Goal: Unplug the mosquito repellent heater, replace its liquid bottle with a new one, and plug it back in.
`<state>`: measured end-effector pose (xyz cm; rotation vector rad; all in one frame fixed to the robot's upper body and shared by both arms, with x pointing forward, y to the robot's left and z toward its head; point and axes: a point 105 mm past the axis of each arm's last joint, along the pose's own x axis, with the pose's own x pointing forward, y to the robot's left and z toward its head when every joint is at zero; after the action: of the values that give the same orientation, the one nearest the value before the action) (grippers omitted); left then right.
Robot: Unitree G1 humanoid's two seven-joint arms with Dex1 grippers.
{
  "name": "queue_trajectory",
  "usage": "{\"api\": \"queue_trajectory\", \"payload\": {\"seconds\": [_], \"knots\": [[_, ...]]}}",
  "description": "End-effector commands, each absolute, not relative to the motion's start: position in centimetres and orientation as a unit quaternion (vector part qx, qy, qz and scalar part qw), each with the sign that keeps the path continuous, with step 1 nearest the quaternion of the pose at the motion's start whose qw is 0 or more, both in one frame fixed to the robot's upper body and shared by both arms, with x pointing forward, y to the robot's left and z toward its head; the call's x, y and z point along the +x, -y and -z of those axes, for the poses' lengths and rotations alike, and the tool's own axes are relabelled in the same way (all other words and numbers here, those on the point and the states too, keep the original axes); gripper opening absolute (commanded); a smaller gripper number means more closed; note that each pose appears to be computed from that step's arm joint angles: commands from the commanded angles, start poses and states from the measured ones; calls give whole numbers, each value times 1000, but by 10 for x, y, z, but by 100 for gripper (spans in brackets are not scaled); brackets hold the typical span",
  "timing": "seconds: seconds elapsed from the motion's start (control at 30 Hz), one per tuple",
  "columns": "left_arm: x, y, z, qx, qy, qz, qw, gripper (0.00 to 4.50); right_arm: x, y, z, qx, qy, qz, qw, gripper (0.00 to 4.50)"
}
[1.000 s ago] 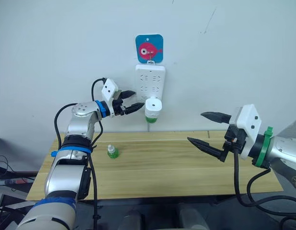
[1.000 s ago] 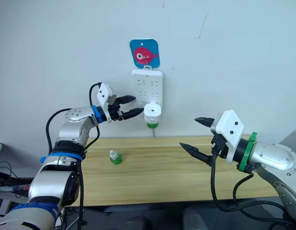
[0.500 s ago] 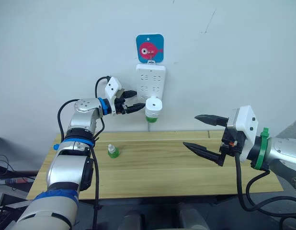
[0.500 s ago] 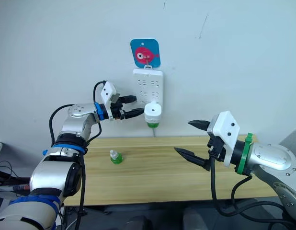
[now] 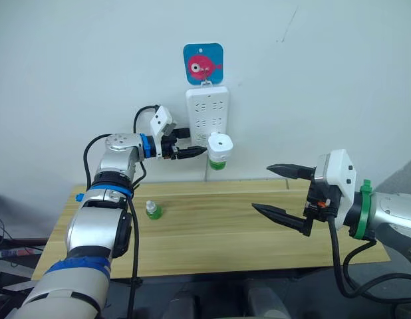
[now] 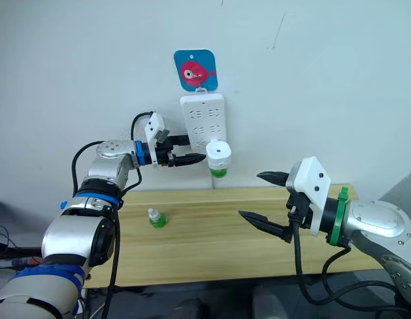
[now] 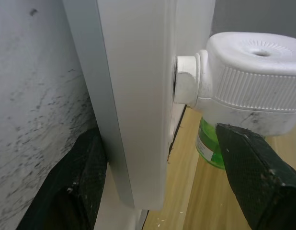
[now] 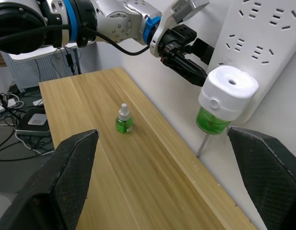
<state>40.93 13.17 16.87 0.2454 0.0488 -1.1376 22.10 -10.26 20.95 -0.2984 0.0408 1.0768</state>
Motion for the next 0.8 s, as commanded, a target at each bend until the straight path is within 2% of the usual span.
{"api": "queue_trajectory", "payload": {"seconds": [0.03, 0.2, 0.23, 0.33, 0.5, 0.67, 0.8], "knots": [[411, -124, -194, 126, 14, 546, 828, 305, 220, 101, -219, -150, 0, -513, 845, 450], [410, -118, -194, 122, 18, 554, 823, 144, 224, 100, -221, -135, 6, -506, 852, 450], [409, -118, -194, 121, 18, 556, 822, 128, 224, 99, -222, -133, 7, -505, 853, 450], [409, -115, -195, 118, 21, 558, 821, 128, 235, 98, -220, -124, 10, -474, 872, 450], [408, -115, -195, 106, 24, 555, 825, 128, 265, 97, -211, -114, -1, -365, 924, 450], [404, -117, -189, 102, 18, 557, 824, 128, 286, 69, -200, -65, -9, -291, 955, 450], [402, -115, -187, 100, 18, 557, 824, 128, 297, 52, -196, -50, -12, -262, 964, 450]]}}
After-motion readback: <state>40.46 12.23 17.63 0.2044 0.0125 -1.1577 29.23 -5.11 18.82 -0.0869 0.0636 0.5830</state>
